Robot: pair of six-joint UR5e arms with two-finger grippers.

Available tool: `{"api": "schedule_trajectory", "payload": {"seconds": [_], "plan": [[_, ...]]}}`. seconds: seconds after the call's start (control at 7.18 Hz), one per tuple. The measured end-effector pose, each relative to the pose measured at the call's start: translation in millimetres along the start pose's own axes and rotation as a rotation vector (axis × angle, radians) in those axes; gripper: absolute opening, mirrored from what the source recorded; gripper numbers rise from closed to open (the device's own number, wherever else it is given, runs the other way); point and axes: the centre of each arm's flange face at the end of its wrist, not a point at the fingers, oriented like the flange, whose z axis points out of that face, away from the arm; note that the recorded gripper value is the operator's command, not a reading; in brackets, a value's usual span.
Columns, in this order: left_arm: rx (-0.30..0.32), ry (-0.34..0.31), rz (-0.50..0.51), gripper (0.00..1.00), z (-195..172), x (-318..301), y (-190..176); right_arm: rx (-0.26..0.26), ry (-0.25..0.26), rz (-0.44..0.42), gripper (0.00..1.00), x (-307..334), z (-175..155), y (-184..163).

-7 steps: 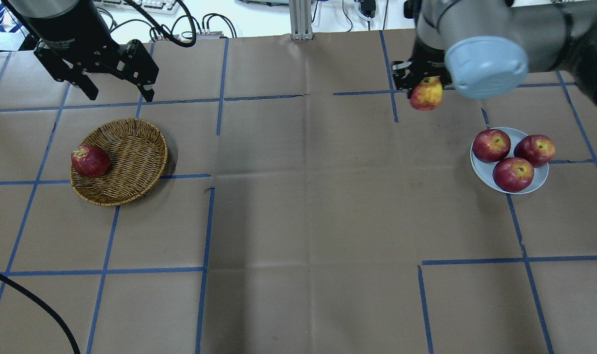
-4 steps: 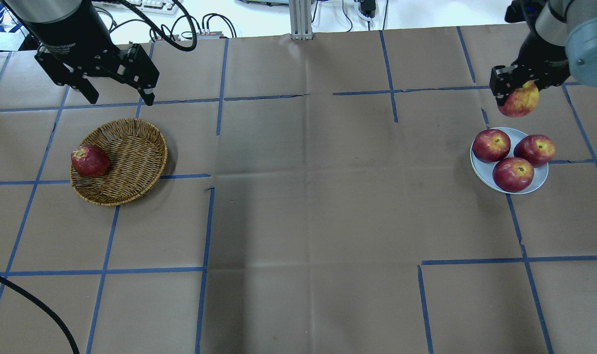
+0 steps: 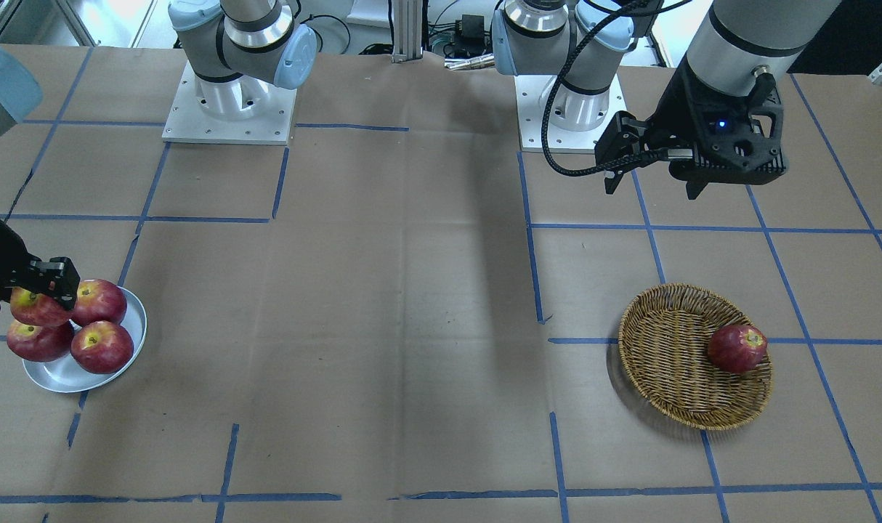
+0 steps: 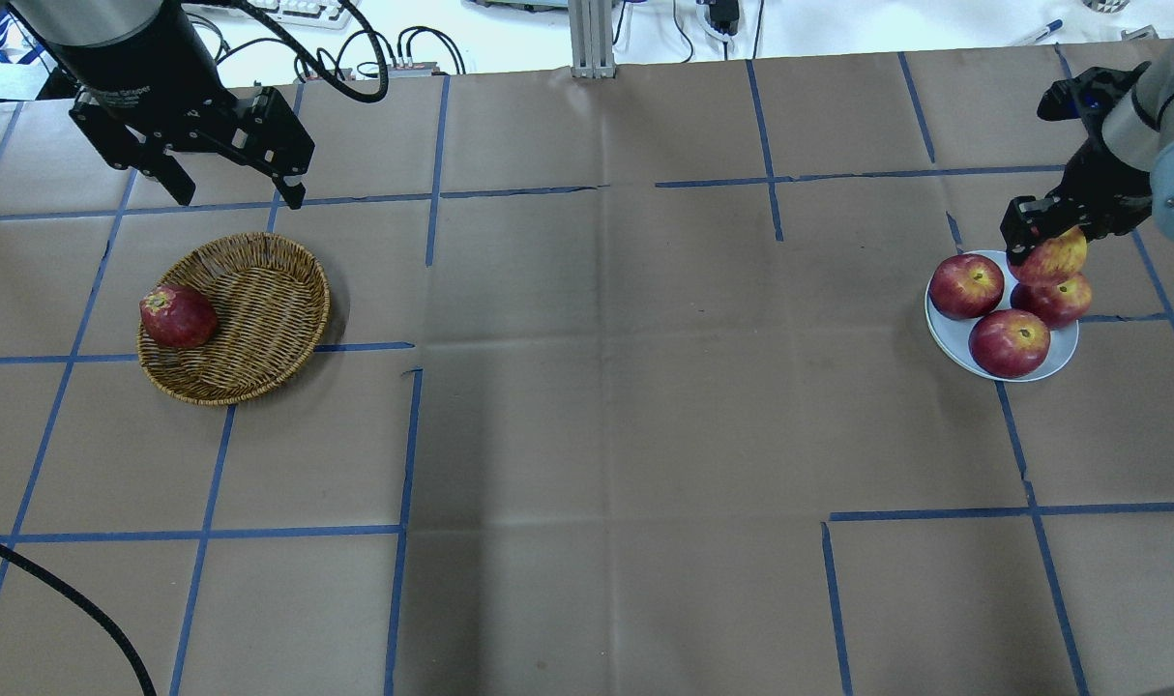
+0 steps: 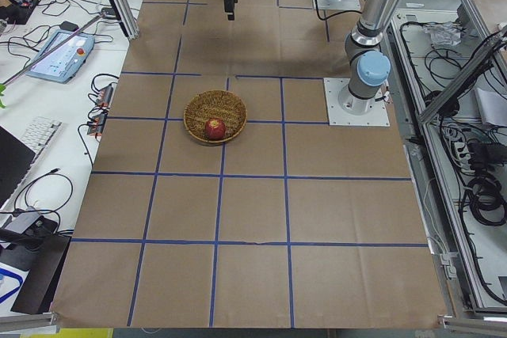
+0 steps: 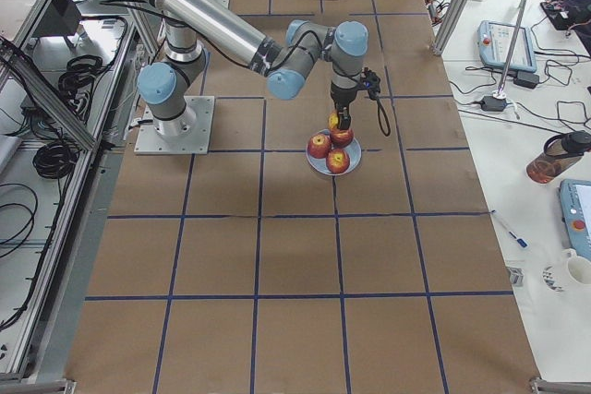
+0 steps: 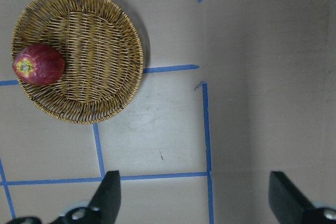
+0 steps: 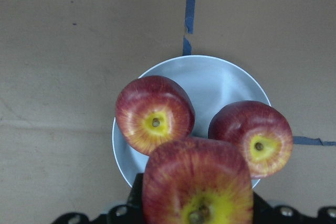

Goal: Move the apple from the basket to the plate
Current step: 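Lower the apple onto the plate and open the right gripper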

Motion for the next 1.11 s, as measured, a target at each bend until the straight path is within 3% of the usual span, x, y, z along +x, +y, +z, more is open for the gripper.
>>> {"api": "schedule_trajectory", "payload": {"seconds": [0.42, 0.56, 0.7, 1.11], "plan": [[-0.002, 0.0, 0.0, 0.99, 1, 0, 0, -0.007, -0.003, 0.013, 0.51, 11, 34, 2], [-0.002, 0.0, 0.0, 0.99, 1, 0, 0, -0.013, -0.006, 0.016, 0.58, 15, 40, 2], [-0.001, 0.0, 0.0, 0.99, 1, 0, 0, -0.018, -0.009, 0.022, 1.0, 19, 44, 3], [-0.001, 0.0, -0.001, 0.99, 1, 0, 0, -0.006, 0.002, 0.035, 1.0, 25, 34, 1]]}}
